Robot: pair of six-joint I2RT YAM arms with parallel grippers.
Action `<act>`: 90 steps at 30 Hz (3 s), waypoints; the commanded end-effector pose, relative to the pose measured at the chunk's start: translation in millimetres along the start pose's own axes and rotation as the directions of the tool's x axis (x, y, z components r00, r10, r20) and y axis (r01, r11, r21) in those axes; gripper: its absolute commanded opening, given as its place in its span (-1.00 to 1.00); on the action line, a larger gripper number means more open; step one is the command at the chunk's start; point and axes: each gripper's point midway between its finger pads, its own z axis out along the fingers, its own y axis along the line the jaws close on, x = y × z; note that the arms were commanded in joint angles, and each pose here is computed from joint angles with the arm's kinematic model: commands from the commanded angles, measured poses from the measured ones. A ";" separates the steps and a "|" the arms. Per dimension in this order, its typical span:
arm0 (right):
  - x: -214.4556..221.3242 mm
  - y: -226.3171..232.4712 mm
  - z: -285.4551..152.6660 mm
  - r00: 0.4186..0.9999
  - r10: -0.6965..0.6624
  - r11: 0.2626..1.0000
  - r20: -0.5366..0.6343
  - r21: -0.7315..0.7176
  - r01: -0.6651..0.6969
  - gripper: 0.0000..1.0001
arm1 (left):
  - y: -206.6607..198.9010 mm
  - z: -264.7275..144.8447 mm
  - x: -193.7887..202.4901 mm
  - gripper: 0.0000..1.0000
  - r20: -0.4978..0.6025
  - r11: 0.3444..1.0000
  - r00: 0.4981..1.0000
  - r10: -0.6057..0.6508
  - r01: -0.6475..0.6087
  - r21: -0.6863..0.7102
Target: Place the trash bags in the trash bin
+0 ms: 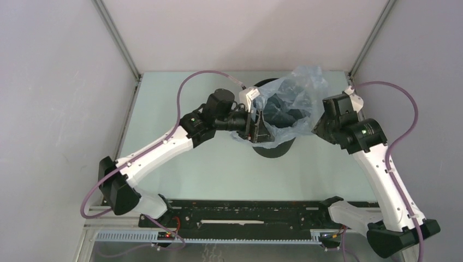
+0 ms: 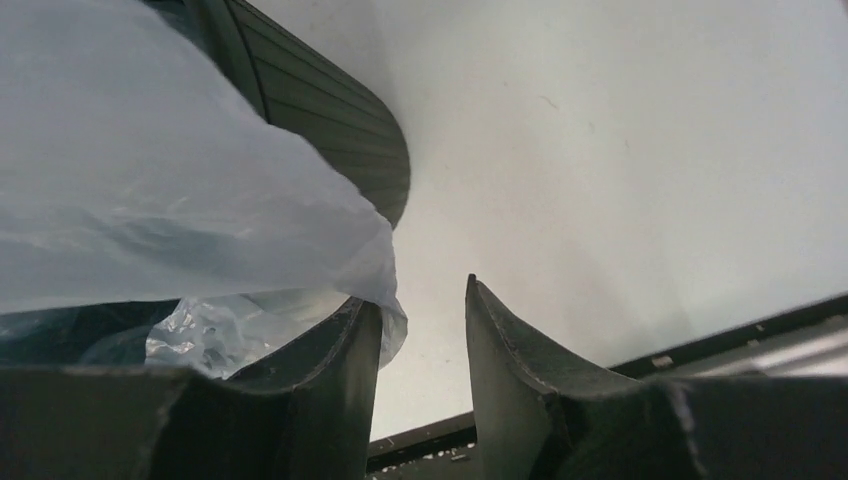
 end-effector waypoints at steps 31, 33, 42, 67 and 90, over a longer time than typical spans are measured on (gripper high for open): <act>1.5 54.5 14.5 0.984 -0.158 0.862 -0.086 -0.498 0.095 -0.47 | 104.2 -88.8 -13.7 0.58 0.396 0.741 0.688 -0.608 0.670 -0.027; 2.6 53.3 17.4 0.984 -0.155 0.864 -0.089 -0.494 0.092 -0.55 | 106.9 -84.8 -17.6 0.16 0.395 0.744 0.692 -0.604 0.667 -0.029; 15.0 42.2 61.2 0.986 -0.089 0.867 -0.143 -0.498 0.006 -0.77 | 182.1 -83.0 -8.2 -0.99 0.417 0.762 0.808 -0.416 0.560 -0.326; -89.5 31.7 -55.5 0.981 -0.057 0.879 0.187 -0.457 0.138 0.94 | 141.6 -88.7 -57.9 -0.70 0.389 0.850 0.843 -0.371 0.477 -0.222; -160.6 89.9 100.5 0.983 0.089 0.667 -0.158 -0.724 -0.177 -0.18 | 159.1 -76.7 -68.2 -0.72 0.386 0.825 0.825 -0.412 0.518 -0.226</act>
